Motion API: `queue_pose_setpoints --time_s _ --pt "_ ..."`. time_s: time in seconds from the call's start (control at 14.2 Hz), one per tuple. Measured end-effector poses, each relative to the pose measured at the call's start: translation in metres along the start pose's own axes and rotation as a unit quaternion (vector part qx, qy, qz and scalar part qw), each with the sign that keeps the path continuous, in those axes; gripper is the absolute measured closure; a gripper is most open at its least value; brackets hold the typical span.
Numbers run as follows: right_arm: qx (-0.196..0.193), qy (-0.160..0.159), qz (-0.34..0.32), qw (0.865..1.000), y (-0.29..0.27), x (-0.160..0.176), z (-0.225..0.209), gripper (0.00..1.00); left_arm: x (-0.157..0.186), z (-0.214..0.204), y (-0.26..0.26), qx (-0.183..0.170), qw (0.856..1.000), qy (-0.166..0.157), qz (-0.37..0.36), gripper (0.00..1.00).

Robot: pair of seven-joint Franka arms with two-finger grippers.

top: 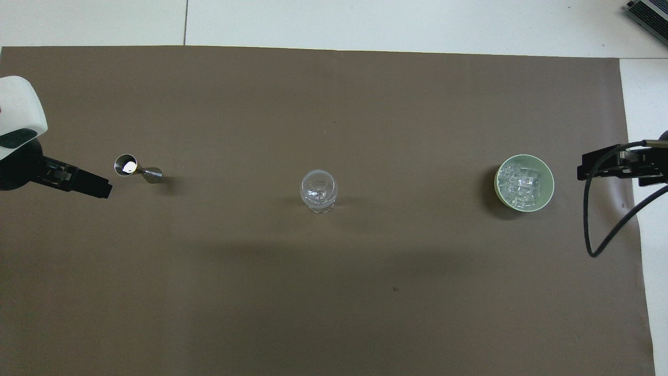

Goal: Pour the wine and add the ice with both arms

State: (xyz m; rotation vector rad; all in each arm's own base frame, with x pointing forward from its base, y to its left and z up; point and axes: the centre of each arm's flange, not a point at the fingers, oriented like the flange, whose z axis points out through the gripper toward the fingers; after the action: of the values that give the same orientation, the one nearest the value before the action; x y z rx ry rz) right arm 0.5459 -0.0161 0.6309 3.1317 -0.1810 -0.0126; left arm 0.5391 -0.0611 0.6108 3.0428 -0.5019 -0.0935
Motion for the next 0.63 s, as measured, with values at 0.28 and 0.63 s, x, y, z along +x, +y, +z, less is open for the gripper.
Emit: queue_pose_setpoints --time_s 0.28,0.63 --pt "0.0 0.0 0.0 1.0 0.0 0.0 0.0 0.0 -0.003 0.0 -0.008 -0.001 1.0 0.0 -0.008 0.0" --pt "0.0 0.0 0.0 1.0 0.0 0.0 0.0 0.0 -0.007 0.01 -0.002 -0.003 1.0 -0.012 -0.004 0.0"
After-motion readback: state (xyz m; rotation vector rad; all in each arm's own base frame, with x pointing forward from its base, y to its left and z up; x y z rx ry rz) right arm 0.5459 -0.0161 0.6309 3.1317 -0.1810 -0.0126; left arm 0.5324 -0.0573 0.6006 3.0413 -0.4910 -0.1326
